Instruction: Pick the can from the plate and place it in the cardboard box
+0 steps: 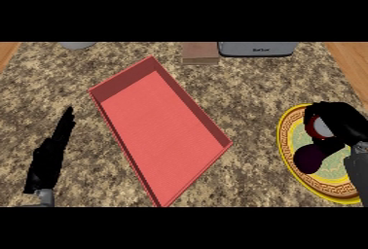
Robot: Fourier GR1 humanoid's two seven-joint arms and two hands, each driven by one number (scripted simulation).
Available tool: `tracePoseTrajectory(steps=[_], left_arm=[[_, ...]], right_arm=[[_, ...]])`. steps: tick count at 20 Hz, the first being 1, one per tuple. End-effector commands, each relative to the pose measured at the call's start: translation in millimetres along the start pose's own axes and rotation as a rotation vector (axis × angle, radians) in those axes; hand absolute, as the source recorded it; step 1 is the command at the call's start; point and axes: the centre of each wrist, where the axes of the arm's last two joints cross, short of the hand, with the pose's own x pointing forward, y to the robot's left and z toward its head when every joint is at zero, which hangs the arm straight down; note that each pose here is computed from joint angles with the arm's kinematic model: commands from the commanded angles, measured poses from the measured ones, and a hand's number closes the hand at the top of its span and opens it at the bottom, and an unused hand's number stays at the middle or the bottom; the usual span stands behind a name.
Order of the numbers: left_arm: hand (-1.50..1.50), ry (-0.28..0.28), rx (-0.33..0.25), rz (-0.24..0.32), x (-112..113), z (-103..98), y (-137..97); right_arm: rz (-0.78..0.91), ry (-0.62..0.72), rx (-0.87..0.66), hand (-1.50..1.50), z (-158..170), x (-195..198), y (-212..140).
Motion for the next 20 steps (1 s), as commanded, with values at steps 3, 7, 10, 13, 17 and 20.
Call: tracePoseTrajectory(steps=[3, 7, 10, 13, 17, 20], left_arm=[[0.00, 0.013, -0.007, -0.012, 3, 5, -1], [0.00, -0.006, -0.013, 0.008, -2, -1, 0], [0.00, -0.004, -0.011, 0.001, 10, 0, -20], [0.00, -0.001, -0.011, -0.008, 7, 1, -2], [0.00, -0.001, -0.016, -0.015, -2, 2, -6], [0.00, -0.019, -0.023, -0.023, 9, -1, -4]], right_arm=[[-0.085, 0.112, -0.076, 1.50, 24, 78, 19], [-0.048, 0.152, -0.185, 1.50, 58, 105, -14], [-0.108, 0.121, -0.209, 1.50, 77, 129, -37], [-0.292, -0.029, -0.314, 1.50, 91, 137, -44], [-0.433, -0.216, -0.424, 1.50, 103, 164, -82], [-0.499, -0.276, -0.429, 1.50, 120, 179, -96]])
